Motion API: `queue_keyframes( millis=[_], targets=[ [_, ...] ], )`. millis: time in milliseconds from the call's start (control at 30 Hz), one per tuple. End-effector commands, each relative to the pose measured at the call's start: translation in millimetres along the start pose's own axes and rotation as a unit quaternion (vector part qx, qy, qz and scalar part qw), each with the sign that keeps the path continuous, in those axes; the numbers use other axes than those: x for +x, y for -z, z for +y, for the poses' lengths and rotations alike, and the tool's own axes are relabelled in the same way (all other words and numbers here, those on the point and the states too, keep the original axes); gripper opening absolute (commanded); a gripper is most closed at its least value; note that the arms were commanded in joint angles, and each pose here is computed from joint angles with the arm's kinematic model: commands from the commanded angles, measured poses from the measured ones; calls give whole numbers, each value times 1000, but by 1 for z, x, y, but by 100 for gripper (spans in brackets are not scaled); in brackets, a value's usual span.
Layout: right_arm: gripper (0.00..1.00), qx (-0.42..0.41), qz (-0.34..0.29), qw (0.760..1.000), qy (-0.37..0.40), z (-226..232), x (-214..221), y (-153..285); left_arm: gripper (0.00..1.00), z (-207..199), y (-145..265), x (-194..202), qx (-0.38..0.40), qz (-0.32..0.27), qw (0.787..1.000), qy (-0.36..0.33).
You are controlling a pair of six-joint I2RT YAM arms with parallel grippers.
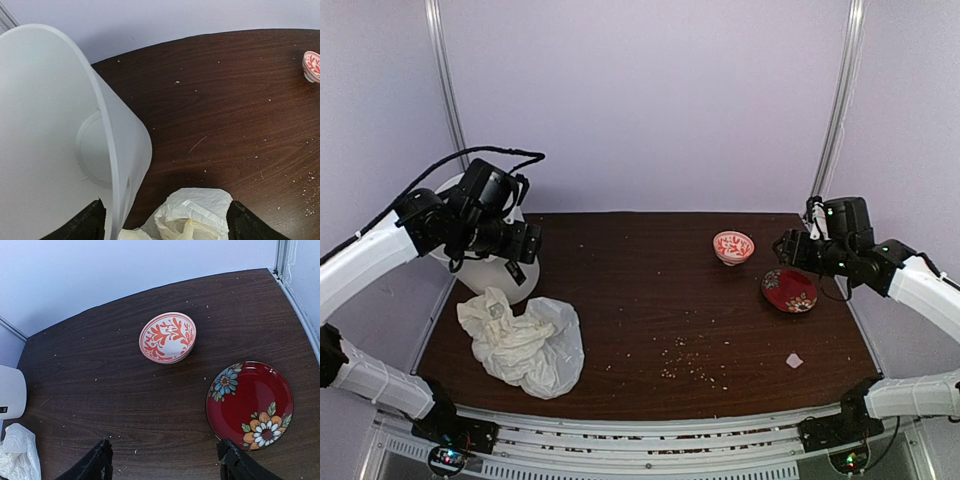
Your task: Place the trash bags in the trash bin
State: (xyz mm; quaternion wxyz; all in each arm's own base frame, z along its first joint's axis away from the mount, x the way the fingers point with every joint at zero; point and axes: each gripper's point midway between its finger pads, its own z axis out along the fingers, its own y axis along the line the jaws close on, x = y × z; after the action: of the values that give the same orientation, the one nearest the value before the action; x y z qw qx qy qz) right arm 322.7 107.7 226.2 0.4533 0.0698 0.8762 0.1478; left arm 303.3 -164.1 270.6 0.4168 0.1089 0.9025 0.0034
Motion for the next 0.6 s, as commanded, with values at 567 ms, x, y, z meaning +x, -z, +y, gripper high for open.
queue_keyframes(
  millis=[567],
  targets=[
    [71,-42,30,998,39,38,2,-15,77,-58,34,-53,123,-34,990,-52]
  ],
)
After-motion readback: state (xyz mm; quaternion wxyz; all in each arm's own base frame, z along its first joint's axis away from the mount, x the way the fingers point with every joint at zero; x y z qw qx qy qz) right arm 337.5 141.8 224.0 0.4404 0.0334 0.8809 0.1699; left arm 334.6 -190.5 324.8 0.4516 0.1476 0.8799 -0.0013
